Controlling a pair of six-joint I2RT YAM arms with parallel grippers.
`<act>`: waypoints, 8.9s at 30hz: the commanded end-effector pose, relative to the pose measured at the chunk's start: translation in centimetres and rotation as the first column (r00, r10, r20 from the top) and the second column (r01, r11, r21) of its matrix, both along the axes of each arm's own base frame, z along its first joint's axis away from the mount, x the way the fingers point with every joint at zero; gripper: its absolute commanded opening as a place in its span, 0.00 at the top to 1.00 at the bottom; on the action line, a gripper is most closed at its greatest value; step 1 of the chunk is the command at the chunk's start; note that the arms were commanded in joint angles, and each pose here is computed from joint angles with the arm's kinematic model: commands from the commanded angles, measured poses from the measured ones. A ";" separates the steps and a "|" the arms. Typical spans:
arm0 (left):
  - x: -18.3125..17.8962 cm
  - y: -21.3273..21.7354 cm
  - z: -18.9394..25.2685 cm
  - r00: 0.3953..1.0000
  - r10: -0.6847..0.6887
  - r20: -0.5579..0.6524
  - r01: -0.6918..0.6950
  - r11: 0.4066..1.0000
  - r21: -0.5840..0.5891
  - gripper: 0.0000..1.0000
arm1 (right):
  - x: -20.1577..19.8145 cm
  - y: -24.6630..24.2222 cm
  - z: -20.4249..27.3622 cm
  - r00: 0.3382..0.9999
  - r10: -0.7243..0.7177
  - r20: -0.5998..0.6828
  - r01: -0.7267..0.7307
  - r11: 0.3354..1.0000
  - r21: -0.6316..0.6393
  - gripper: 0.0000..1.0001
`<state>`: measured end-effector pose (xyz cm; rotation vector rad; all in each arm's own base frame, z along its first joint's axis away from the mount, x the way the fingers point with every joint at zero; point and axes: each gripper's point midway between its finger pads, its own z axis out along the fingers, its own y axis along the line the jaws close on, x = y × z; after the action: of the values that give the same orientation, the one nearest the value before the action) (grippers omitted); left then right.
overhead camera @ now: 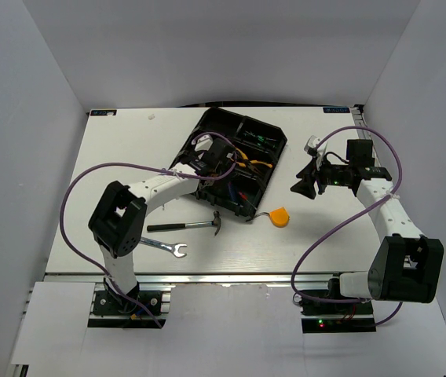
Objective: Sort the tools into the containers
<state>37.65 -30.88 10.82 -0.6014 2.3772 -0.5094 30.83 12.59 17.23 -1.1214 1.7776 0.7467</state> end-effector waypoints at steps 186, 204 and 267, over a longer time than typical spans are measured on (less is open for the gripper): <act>-9.9 15.4 9.0 0.935 -0.007 0.353 0.000 1.000 0.020 0.09 | -4.6 2.8 -16.7 0.738 0.667 -0.108 -0.616 0.600 -0.510 0.17; -10.5 16.8 7.1 0.943 0.095 0.317 -0.094 0.995 -0.021 0.13 | -11.3 5.4 -7.5 0.611 0.790 -0.055 -0.731 0.536 -0.422 1.00; -9.9 16.2 -6.3 0.708 0.471 -0.526 -0.569 0.822 -0.031 0.25 | 5.0 13.1 9.0 0.963 0.159 0.217 -0.163 0.987 0.004 0.11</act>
<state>27.81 -14.39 4.59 -1.5867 2.4134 -0.3742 36.83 27.17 25.87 -1.2893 1.5368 0.6918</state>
